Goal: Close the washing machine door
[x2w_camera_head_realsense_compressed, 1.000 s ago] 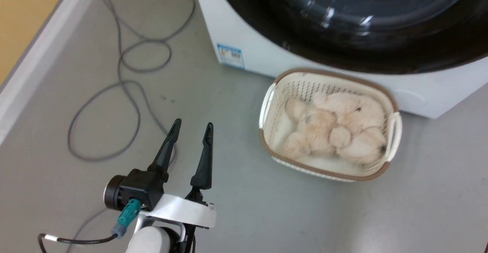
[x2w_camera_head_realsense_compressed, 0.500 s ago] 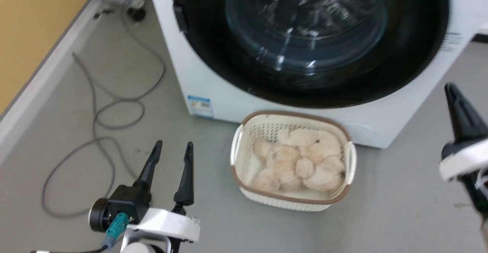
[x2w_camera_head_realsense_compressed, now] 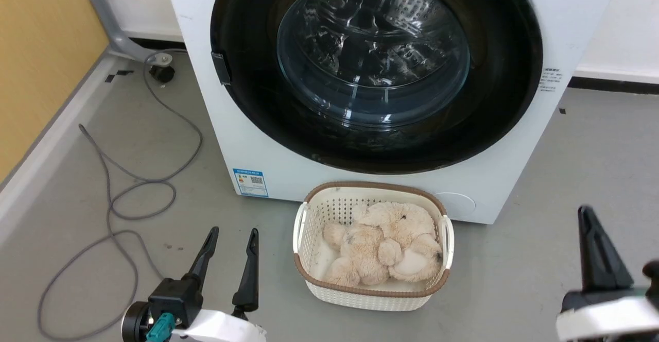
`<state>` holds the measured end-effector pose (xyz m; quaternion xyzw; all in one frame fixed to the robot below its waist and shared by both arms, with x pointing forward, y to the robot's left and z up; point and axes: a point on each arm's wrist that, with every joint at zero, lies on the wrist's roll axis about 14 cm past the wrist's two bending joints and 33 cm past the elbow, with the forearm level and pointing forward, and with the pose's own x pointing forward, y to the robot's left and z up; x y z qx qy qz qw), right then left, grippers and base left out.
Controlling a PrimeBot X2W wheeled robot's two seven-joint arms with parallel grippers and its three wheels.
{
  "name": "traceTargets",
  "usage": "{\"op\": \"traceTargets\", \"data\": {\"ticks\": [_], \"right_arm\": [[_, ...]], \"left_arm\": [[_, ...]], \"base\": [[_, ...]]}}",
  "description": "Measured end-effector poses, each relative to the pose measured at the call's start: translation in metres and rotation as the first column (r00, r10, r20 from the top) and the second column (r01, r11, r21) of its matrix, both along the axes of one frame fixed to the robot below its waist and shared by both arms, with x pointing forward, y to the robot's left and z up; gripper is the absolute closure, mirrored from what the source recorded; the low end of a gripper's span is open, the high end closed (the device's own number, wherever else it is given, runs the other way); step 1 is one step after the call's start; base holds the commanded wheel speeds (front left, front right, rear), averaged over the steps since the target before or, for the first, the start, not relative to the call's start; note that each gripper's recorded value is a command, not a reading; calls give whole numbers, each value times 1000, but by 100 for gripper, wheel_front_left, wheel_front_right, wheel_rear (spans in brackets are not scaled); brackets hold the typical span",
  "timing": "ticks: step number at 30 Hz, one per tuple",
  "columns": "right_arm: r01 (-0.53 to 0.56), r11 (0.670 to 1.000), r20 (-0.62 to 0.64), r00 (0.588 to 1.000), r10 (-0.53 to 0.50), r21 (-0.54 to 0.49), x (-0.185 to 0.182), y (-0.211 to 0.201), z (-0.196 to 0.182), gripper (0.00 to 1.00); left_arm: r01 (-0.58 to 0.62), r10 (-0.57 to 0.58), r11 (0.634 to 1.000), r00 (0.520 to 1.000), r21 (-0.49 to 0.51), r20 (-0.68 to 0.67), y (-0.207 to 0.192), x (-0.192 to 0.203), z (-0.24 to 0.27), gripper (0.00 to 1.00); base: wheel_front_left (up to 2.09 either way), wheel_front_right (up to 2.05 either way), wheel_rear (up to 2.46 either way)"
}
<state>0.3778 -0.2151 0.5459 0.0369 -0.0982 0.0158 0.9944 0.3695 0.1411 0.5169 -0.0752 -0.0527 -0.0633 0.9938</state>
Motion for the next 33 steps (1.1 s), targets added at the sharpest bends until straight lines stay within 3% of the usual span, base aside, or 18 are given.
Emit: {"op": "traceTargets", "data": {"ticks": [6, 7, 8, 27, 28, 33], "right_arm": [[26, 1000, -13, 1000, -26, -8, -18, 4, -4, 99], [27, 1000, -18, 999, -27, -13, -21, 5, -5, 28], [26, 999, -28, 999, -27, -22, -23, 6, -8, 0], [12, 1000, -60, 998, -13, -20, -28, 15, -18, 0], [12, 1000, -60, 998, -13, -20, -28, 15, -18, 100], [12, 1000, -61, 998, -14, -20, -28, 15, -18, 100]], "left_arm": [[1, -1, 1000, 1000, 3, -18, 0, -5, -6, 0], [2, -1, 1000, 1000, 4, -21, 0, -6, -7, 0], [2, -2, 1000, 1000, 5, -22, 0, -7, -7, 0], [-2, 2, 1000, 999, 20, -37, -2, -13, -13, 0], [-3, 4, 1000, 999, 18, -37, -1, -13, -12, 100], [-2, 3, 1000, 999, 18, -38, -2, -13, -12, 100]], "base": [[0, 0, 0], [0, 0, 0], [0, 0, 0], [0, 0, 0], [0, 0, 0], [0, 0, 0]]}}
